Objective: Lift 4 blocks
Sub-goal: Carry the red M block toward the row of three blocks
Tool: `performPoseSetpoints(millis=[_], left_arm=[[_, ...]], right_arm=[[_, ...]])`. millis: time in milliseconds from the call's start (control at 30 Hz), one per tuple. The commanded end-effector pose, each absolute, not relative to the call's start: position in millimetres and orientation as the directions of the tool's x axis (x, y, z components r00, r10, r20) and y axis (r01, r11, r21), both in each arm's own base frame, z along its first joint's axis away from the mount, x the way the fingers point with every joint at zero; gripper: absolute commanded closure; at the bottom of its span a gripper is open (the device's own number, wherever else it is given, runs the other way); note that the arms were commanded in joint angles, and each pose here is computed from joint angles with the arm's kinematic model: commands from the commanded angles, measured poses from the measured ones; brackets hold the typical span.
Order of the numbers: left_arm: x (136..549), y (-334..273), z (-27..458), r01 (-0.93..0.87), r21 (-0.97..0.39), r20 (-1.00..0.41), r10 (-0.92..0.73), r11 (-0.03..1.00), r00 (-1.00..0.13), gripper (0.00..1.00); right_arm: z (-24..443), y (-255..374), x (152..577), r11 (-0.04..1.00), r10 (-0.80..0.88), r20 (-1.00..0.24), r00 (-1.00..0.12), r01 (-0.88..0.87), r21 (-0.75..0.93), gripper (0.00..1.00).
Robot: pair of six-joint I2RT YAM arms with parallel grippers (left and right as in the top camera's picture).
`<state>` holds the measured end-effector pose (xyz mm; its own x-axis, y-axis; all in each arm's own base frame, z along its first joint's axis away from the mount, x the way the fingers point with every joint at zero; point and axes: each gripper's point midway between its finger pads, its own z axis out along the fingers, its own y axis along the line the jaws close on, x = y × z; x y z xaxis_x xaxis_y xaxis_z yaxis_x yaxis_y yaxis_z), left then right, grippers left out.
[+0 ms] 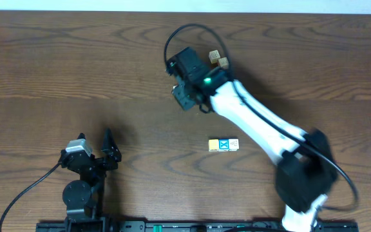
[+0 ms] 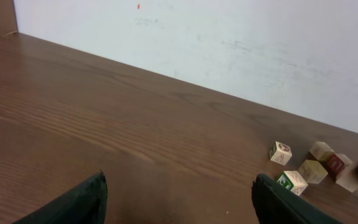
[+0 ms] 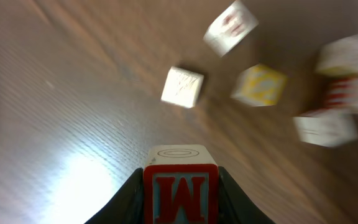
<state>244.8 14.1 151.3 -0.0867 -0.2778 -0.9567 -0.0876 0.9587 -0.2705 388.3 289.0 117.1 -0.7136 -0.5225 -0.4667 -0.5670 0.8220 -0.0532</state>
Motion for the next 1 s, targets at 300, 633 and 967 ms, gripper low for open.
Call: performPoseSetpoints(millis=[300, 633, 967], left_arm=[[243.3, 19.0, 134.9, -0.129, -0.257, -0.953, -0.274, 0.958, -0.132, 0.25], [243.3, 19.0, 134.9, -0.129, -0.257, -0.953, -0.274, 0.958, -0.132, 0.25], [243.3, 19.0, 134.9, -0.129, -0.257, -0.953, -0.274, 0.958, -0.132, 0.25]], right_arm=[[215.9, 209.5, 338.2, 0.967, -0.222, -0.538, -0.813, -0.253, -0.016, 0.98], [105.2, 248.1, 269.2, 0.968, -0.187, -0.417, -0.889, -0.239, 0.076, 0.86], [62.0, 248.3, 244.4, 0.982, -0.143, -0.392, -0.909, -0.179, 0.055, 0.84]])
